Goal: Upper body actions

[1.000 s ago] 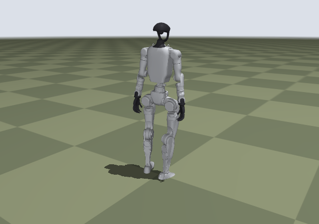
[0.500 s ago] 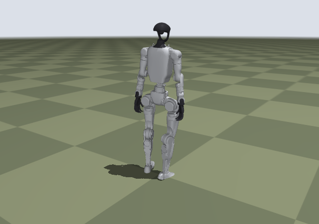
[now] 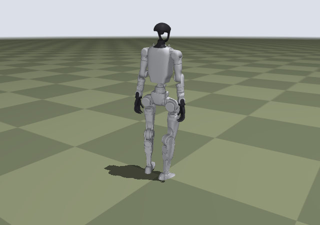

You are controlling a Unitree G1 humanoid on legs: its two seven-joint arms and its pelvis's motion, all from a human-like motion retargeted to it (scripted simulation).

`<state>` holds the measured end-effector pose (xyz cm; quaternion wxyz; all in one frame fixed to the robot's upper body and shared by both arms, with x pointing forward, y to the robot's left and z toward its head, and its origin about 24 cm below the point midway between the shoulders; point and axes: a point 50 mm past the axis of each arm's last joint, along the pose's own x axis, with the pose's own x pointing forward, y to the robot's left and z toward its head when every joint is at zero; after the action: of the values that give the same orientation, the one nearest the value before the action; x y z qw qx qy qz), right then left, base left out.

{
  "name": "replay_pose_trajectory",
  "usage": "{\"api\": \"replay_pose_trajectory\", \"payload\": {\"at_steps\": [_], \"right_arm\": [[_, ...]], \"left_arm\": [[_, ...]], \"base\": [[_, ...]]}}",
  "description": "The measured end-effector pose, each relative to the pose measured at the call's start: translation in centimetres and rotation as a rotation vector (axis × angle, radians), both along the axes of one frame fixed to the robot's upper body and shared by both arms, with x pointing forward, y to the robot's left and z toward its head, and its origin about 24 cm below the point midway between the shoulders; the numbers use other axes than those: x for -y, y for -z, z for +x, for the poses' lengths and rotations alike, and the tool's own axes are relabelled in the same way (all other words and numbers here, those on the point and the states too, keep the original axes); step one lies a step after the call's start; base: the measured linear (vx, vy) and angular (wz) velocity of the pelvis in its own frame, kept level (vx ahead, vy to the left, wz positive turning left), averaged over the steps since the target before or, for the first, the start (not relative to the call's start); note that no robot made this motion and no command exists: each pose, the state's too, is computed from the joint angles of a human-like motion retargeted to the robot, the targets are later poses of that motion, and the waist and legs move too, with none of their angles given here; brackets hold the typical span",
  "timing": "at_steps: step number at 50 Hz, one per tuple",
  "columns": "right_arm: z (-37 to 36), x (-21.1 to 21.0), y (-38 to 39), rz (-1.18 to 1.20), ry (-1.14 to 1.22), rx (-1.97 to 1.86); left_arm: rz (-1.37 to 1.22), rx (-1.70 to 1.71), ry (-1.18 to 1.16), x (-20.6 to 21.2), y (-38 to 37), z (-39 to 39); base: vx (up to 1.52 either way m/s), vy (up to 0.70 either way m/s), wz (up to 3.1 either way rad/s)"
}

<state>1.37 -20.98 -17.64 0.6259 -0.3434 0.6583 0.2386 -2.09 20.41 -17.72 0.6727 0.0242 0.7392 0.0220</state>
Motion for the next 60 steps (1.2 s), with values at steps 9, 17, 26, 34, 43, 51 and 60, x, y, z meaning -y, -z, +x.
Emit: {"api": "replay_pose_trajectory", "payload": {"at_steps": [9,17,26,34,43,51,60], "right_arm": [[0.11,-0.50,0.09,0.024,-0.015,-0.005],[0.28,-0.86,0.14,0.057,-0.013,-0.016],[0.20,-0.86,0.14,0.060,-0.014,-0.021],[0.00,-0.75,0.12,0.054,-0.010,-0.027],[-0.08,-0.81,0.13,0.062,-0.017,-0.035],[0.02,-0.82,0.13,0.059,-0.018,-0.029],[-0.01,-0.77,0.12,0.057,-0.015,-0.028]], "left_arm": [[-0.002,0.005,0.001,0.06,0.02,0.19],[-0.003,0.015,0.008,0.12,0.05,0.53],[-0.003,0.012,0.010,0.16,0.06,0.51],[-0.005,0.005,0.011,0.20,0.05,0.30],[-0.008,-0.001,0.011,0.24,0.04,0.12],[-0.008,0.001,0.016,0.25,0.05,0.19],[-0.010,0.004,0.016,0.31,0.06,0.28]], "base": [[0.00,0.00,0.00],[0.00,0.00,0.00],[0.00,0.00,0.00],[0.00,0.00,0.00],[0.00,0.00,0.00],[0.00,0.00,0.00],[0.00,0.00,0.00]]}}
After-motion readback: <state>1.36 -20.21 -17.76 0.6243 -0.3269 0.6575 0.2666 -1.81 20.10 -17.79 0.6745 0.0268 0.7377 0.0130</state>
